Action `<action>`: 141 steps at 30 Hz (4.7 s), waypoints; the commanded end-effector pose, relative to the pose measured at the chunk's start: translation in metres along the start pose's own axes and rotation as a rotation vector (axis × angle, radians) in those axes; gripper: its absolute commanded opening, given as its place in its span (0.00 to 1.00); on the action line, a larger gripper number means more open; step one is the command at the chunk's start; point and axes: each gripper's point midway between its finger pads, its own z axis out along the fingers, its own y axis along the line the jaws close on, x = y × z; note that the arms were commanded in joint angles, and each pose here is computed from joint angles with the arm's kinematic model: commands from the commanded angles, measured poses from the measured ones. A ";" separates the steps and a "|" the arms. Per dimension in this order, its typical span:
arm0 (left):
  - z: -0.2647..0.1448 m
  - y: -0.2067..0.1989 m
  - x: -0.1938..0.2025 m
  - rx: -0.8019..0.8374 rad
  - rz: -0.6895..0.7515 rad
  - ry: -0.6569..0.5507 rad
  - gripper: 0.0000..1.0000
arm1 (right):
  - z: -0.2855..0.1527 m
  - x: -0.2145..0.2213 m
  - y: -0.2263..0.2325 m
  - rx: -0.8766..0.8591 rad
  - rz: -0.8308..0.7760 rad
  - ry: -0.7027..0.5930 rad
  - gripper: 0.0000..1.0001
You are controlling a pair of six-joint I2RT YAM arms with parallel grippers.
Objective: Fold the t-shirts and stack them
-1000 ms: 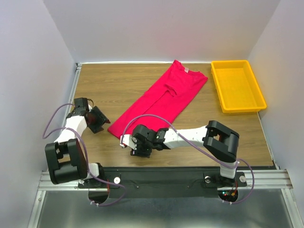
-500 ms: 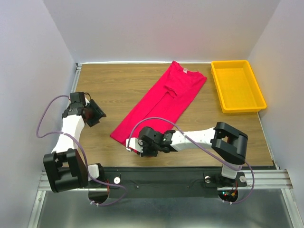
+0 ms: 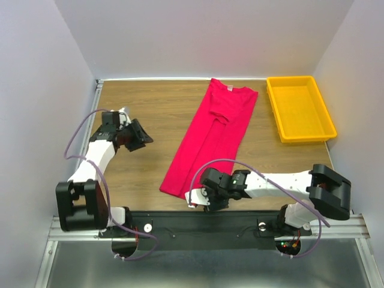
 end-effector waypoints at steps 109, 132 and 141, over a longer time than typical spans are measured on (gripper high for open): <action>-0.026 -0.028 0.103 0.116 -0.153 0.084 0.54 | -0.032 0.010 -0.027 -0.048 0.031 -0.221 0.94; -0.039 0.027 0.199 -0.284 -0.229 0.389 0.54 | -0.022 0.015 -0.026 -0.013 0.057 -0.208 0.88; -0.048 0.026 0.207 -0.313 -0.274 0.428 0.55 | -0.018 0.017 -0.026 -0.020 0.070 -0.203 0.84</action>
